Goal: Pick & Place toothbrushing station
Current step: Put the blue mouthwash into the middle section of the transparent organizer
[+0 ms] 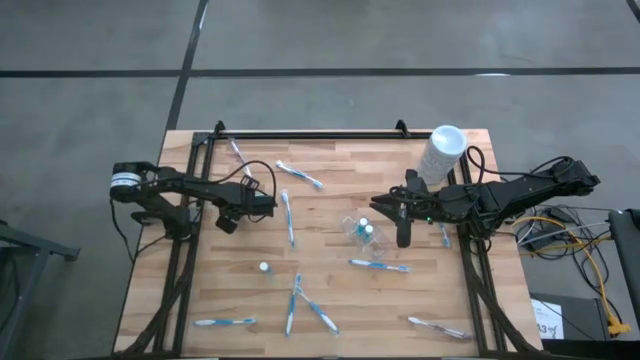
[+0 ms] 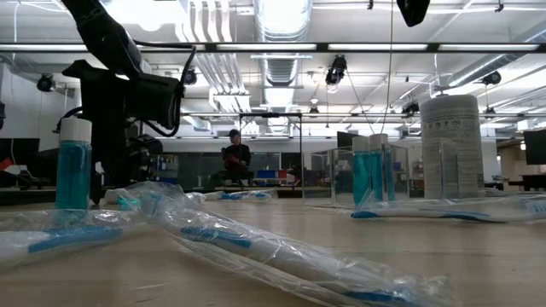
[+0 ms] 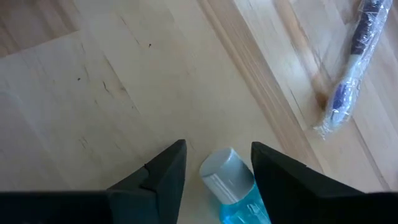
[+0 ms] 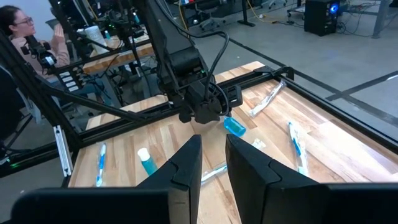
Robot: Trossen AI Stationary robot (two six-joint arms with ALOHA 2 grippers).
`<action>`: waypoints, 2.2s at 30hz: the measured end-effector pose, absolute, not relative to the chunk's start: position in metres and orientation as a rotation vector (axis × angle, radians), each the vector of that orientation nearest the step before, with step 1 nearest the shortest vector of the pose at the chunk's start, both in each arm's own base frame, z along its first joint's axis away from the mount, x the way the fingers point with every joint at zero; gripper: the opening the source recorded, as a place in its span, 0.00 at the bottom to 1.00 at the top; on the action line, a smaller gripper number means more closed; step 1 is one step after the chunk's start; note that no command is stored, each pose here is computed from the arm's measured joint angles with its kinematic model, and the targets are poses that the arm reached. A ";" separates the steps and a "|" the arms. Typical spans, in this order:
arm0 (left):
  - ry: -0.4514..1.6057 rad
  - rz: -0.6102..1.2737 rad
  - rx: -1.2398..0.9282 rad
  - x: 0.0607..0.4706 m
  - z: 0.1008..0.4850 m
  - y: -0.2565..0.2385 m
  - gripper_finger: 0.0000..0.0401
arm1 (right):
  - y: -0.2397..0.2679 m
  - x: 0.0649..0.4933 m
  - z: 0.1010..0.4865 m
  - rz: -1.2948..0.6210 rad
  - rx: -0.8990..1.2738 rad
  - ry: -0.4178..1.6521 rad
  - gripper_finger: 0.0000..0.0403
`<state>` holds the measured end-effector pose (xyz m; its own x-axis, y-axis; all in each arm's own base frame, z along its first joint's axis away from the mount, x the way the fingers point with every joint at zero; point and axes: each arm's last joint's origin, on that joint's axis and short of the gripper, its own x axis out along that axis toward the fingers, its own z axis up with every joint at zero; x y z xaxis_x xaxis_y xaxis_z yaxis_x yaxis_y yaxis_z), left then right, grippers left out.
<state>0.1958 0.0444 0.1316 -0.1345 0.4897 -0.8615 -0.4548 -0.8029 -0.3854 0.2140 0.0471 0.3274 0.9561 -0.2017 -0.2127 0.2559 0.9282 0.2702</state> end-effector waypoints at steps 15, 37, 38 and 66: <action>-0.063 1.958 -1.546 0.199 0.132 0.045 0.38 | 0.047 0.214 0.327 -0.236 0.300 0.183 0.17; -0.082 1.907 -1.716 0.209 0.142 0.044 0.28 | 0.047 0.214 0.327 -0.236 0.300 0.183 0.17; -0.081 1.905 -1.726 0.209 0.143 0.044 0.28 | 0.047 0.214 0.327 -0.235 0.300 0.184 0.17; 0.029 1.976 -1.765 0.204 0.142 0.042 0.28 | 0.047 0.214 0.327 -0.236 0.300 0.183 0.17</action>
